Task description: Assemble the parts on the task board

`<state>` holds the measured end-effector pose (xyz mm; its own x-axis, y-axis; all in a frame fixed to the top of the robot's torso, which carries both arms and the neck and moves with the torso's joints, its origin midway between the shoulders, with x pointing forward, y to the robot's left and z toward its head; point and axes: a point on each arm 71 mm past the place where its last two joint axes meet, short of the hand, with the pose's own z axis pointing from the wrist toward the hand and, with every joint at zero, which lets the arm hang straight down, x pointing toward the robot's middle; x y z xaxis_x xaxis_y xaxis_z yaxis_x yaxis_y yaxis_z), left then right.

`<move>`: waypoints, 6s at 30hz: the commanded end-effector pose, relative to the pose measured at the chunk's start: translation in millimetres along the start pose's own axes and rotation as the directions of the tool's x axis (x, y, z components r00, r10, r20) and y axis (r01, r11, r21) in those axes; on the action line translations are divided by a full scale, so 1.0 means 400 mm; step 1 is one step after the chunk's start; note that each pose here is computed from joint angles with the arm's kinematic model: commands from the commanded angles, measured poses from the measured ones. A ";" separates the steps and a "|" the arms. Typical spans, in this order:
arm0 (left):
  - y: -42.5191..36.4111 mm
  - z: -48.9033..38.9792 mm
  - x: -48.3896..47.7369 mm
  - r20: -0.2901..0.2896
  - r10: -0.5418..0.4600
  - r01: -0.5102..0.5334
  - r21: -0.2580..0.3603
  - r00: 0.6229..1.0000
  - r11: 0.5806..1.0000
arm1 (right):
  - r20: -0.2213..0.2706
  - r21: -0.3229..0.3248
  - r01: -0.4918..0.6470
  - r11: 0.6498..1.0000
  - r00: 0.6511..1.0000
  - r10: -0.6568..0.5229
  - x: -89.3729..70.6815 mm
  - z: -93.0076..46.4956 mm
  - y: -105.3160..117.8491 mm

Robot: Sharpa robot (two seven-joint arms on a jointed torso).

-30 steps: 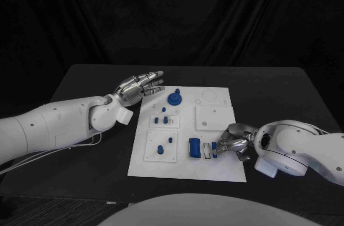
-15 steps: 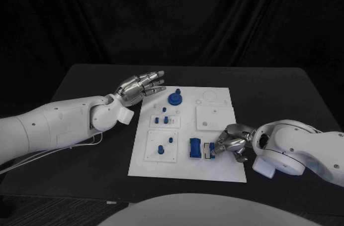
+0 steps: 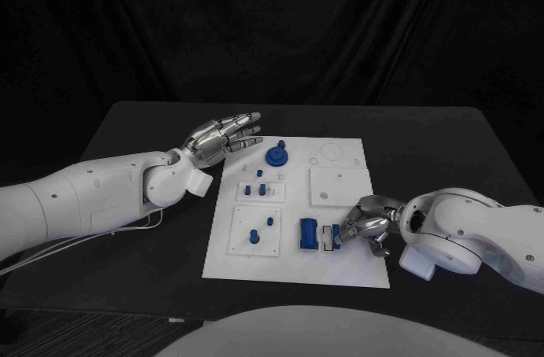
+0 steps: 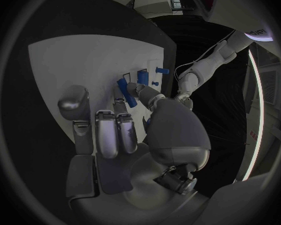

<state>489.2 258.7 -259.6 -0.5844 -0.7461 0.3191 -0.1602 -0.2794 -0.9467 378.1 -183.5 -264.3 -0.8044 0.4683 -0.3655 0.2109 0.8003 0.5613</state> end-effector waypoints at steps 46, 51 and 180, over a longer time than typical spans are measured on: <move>0.004 0.003 0.003 -0.014 -0.017 0.017 0.002 1.000 1.000 | -0.016 0.034 -0.029 0.999 0.999 0.030 0.001 0.006 -0.005; 0.005 0.002 0.002 -0.014 -0.017 0.017 0.002 1.000 1.000 | -0.017 0.033 -0.028 0.999 0.999 0.029 0.002 0.005 -0.005; 0.017 -0.012 -0.002 -0.007 -0.023 0.023 -0.012 1.000 1.000 | 0.143 -0.267 0.283 0.921 0.957 -0.252 0.018 -0.004 -0.030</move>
<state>485.6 262.1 -266.8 -0.5816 -0.7440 0.3291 -0.1864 -0.2719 -0.9441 370.0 -188.1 -268.5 -0.7262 0.3170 -0.6100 -0.2069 0.7455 0.6336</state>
